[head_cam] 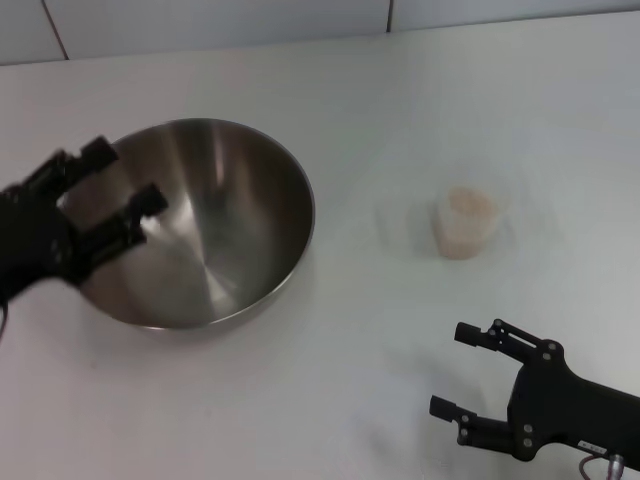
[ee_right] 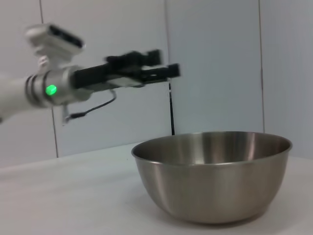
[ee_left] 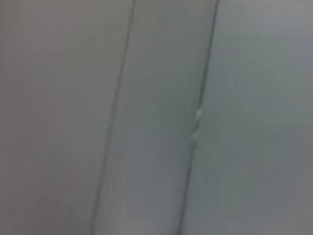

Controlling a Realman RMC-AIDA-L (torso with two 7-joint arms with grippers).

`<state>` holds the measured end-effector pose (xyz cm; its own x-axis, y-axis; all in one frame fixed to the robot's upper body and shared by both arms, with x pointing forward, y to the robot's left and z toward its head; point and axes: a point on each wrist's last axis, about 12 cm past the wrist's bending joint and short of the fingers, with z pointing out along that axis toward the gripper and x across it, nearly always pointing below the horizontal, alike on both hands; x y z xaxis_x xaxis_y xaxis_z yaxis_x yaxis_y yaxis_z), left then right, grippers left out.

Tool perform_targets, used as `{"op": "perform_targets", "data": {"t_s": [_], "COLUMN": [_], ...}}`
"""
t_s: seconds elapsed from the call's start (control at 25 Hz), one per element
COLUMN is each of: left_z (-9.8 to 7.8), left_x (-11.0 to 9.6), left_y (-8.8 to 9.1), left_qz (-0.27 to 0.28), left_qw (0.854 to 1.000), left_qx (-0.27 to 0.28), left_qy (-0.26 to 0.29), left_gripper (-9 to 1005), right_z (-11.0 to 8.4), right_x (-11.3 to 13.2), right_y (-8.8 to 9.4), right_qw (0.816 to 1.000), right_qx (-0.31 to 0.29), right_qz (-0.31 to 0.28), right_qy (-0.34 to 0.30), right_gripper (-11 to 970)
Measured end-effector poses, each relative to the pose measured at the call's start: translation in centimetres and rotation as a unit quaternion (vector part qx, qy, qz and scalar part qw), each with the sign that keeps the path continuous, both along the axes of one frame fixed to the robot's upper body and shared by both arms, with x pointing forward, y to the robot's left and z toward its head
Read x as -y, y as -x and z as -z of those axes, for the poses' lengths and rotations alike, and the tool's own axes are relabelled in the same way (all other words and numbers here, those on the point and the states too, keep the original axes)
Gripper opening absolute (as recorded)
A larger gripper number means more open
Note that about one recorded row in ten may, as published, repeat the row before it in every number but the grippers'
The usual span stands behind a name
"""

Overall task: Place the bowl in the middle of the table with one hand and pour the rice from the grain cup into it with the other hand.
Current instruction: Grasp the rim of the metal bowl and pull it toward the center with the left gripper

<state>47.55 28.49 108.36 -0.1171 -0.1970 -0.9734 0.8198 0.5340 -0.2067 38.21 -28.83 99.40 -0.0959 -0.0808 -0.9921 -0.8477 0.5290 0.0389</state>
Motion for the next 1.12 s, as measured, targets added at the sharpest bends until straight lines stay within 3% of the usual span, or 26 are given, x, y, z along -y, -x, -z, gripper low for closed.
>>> {"op": "perform_targets", "data": {"t_s": [0.12, 0.24, 0.4, 0.56, 0.92, 1.12], "left_z": [-2.7, -5.5, -7.3, -7.5, -7.0, -5.8], "left_x": [0.0, 0.1, -0.1, 0.4, 0.6, 0.6], "left_y": [-2.9, -5.0, -7.3, -9.0, -9.5, -9.8], "left_qz": [-0.045, -0.081, -0.107, -0.119, -0.125, -0.12], "left_qw": [0.994, 0.983, 0.964, 0.938, 0.92, 0.908], "left_qx": [-0.052, -0.088, -0.159, -0.215, -0.233, -0.253], "left_qy": [-0.087, -0.138, -0.184, -0.246, -0.289, -0.312], "left_gripper": [860, 860, 861, 861, 861, 860], "right_z": [0.0, -0.1, -0.1, -0.1, -0.2, -0.2], "right_x": [0.0, 0.0, 0.0, 0.1, 0.1, 0.0], "right_y": [0.0, -0.1, -0.1, -0.1, -0.1, -0.1], "right_qw": [1.0, 1.0, 1.0, 1.0, 1.0, 1.0], "right_qx": [0.001, 0.002, 0.003, 0.003, 0.005, 0.006], "right_qz": [0.002, 0.002, 0.003, 0.004, 0.004, 0.003], "right_qy": [0.0, -0.002, -0.003, -0.003, -0.006, -0.006], "right_gripper": [831, 831, 832, 831, 832, 832]}}
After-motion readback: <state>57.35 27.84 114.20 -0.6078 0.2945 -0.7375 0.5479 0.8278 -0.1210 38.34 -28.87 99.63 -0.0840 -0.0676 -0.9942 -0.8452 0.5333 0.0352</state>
